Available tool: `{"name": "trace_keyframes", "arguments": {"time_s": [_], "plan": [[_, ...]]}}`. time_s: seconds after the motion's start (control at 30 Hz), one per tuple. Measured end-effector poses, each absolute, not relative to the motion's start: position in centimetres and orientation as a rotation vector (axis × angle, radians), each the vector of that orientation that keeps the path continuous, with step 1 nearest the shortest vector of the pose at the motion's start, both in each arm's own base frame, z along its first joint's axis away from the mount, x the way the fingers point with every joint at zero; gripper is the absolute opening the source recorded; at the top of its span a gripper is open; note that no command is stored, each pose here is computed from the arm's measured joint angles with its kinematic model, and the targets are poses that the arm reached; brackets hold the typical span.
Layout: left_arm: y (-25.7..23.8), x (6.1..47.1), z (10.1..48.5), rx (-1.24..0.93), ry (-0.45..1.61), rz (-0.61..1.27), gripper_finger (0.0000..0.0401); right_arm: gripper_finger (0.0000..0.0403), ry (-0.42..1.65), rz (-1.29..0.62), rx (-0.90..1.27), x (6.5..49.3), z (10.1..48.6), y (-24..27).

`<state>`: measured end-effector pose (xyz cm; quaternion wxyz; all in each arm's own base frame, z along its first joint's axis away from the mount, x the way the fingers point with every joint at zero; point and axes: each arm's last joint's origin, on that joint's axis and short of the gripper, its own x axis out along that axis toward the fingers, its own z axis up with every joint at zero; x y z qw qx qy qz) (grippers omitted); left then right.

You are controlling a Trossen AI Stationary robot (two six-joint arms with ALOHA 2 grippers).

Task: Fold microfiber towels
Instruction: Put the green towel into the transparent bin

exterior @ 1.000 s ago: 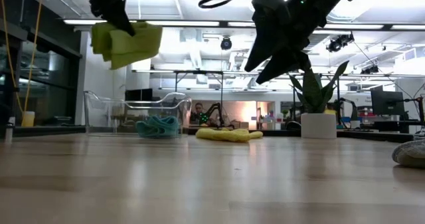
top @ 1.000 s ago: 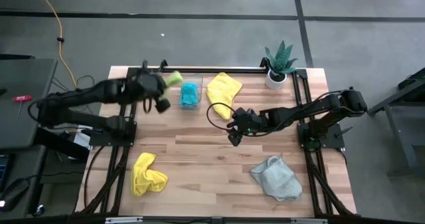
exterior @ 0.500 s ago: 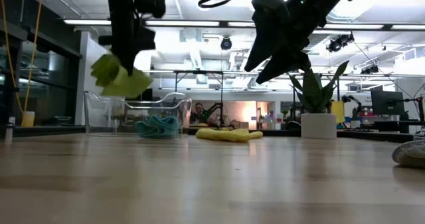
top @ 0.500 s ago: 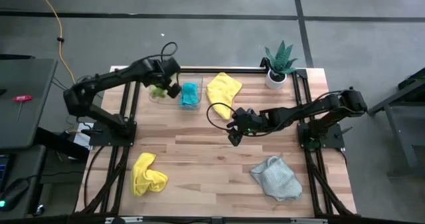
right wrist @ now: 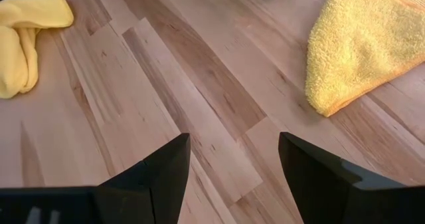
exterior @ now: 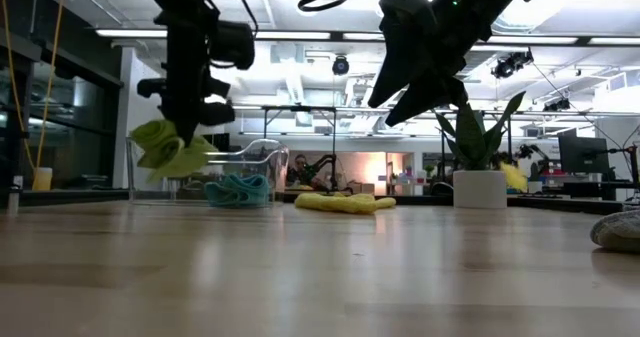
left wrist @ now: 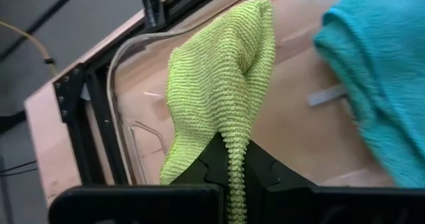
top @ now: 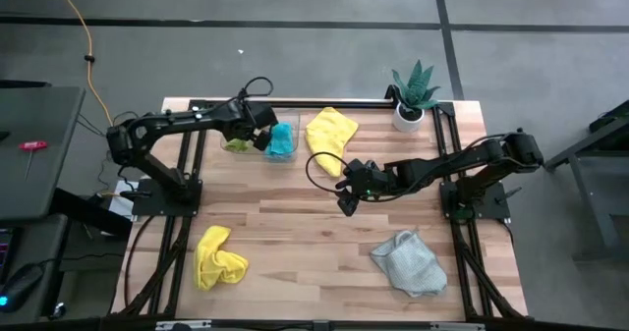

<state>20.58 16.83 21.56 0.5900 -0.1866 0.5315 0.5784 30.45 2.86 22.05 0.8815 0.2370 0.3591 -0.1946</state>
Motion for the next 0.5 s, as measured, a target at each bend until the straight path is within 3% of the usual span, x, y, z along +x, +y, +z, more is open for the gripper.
{"name": "trace_keyframes", "arguments": {"time_s": [0.5], "plan": [[18.3,22.8,16.5,-0.475,1.321,1.338,0.0003,0.0223,0.744,-0.406,0.499,30.5,22.1,2.9]]}}
